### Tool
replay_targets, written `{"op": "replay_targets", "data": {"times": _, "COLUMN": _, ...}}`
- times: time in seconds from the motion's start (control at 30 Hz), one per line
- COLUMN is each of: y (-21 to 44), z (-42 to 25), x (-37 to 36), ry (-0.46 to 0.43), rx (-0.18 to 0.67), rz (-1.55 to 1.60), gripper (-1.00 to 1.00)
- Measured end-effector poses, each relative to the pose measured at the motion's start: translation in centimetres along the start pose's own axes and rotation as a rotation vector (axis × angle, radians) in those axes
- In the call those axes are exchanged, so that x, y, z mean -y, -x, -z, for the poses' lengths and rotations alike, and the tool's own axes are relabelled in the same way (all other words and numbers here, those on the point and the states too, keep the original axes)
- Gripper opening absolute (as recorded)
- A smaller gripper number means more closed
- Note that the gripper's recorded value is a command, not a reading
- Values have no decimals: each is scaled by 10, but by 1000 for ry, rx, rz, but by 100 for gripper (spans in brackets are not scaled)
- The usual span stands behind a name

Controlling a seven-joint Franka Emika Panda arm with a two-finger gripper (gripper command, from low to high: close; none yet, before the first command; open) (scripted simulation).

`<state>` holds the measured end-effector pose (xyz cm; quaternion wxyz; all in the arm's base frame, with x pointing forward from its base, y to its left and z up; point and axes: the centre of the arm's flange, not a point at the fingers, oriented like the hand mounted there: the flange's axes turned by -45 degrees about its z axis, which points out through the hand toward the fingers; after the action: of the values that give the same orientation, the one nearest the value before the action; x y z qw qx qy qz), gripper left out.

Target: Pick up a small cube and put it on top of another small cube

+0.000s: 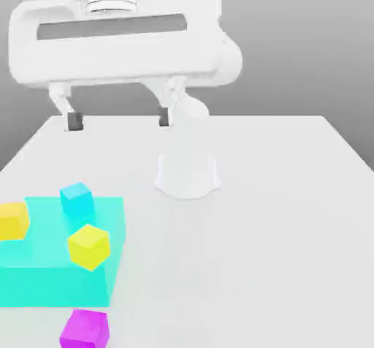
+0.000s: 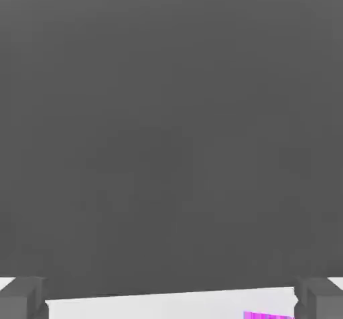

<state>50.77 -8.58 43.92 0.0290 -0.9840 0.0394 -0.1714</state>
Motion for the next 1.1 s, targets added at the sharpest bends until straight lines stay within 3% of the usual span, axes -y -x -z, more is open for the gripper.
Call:
{"op": "replay_targets", "data": {"times": 0.43, "y": 81, "z": -209, "x": -84, "ry": 77, "rx": 319, "rz": -65, "gripper": 0}}
{"op": "replay_targets", "data": {"times": 0.57, "y": 103, "z": -262, "x": -92, "ry": 84, "rx": 338, "rz": -67, "gripper": 0}}
{"op": "replay_targets", "data": {"times": 0.6, "y": 107, "z": -273, "x": -93, "ry": 84, "rx": 338, "rz": -67, "gripper": -100}}
{"op": "replay_targets", "data": {"times": 0.83, "y": 108, "z": -274, "x": -93, "ry": 84, "rx": 339, "rz": -68, "gripper": -100}}
{"op": "replay_targets", "data": {"times": 0.97, "y": 92, "z": -229, "x": -90, "ry": 84, "rx": 339, "rz": -68, "gripper": -100}}
{"op": "replay_targets", "data": {"times": 1.1, "y": 96, "z": -171, "x": -134, "ry": 104, "rx": 331, "rz": -213, "gripper": -100}}
